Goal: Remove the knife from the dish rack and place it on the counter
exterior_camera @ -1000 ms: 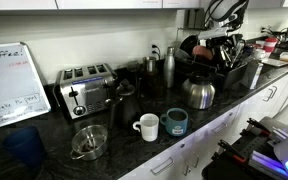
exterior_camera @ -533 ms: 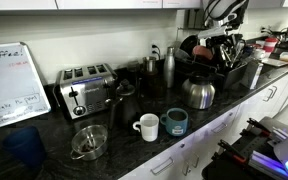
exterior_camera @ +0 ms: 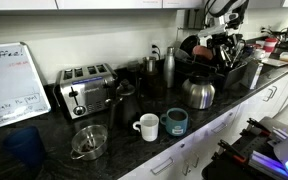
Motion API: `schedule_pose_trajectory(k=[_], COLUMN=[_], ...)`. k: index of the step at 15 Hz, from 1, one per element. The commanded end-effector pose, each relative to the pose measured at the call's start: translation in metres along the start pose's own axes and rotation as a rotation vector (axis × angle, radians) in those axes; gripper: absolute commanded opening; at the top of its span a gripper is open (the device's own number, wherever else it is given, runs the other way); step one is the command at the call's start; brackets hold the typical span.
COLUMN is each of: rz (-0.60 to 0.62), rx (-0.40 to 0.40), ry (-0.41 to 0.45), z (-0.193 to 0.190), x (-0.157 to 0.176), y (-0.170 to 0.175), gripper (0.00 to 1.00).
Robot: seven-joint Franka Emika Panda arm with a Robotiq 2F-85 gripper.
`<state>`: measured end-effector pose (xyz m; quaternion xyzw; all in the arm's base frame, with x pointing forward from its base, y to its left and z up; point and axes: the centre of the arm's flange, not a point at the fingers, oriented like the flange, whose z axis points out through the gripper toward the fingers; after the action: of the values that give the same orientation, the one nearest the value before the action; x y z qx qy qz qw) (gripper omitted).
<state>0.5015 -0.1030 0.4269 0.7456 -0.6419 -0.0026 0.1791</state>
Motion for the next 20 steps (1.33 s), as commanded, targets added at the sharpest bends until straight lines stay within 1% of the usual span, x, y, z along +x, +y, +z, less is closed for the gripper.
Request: schedule_pose_trajectory(k=[1, 4, 10, 13, 17, 20], rz=[0.023, 0.044, 0.127, 0.159, 0.186, 0.185], rx=[-0.018, -0.011, -0.001, 0.000, -0.004, 0.002], ry=[-0.054, -0.065, -0.069, -0.083, -0.087, -0.080], z=[-0.005, -0.007, -0.018, -0.019, -0.015, -0.014], x=[0.004, 0.003, 0.006, 0.004, 0.005, 0.006], y=[-0.011, -0.013, -0.011, -0.012, -0.013, -0.013], gripper=[1.00, 1.00, 1.00, 1.00, 1.00, 1.00])
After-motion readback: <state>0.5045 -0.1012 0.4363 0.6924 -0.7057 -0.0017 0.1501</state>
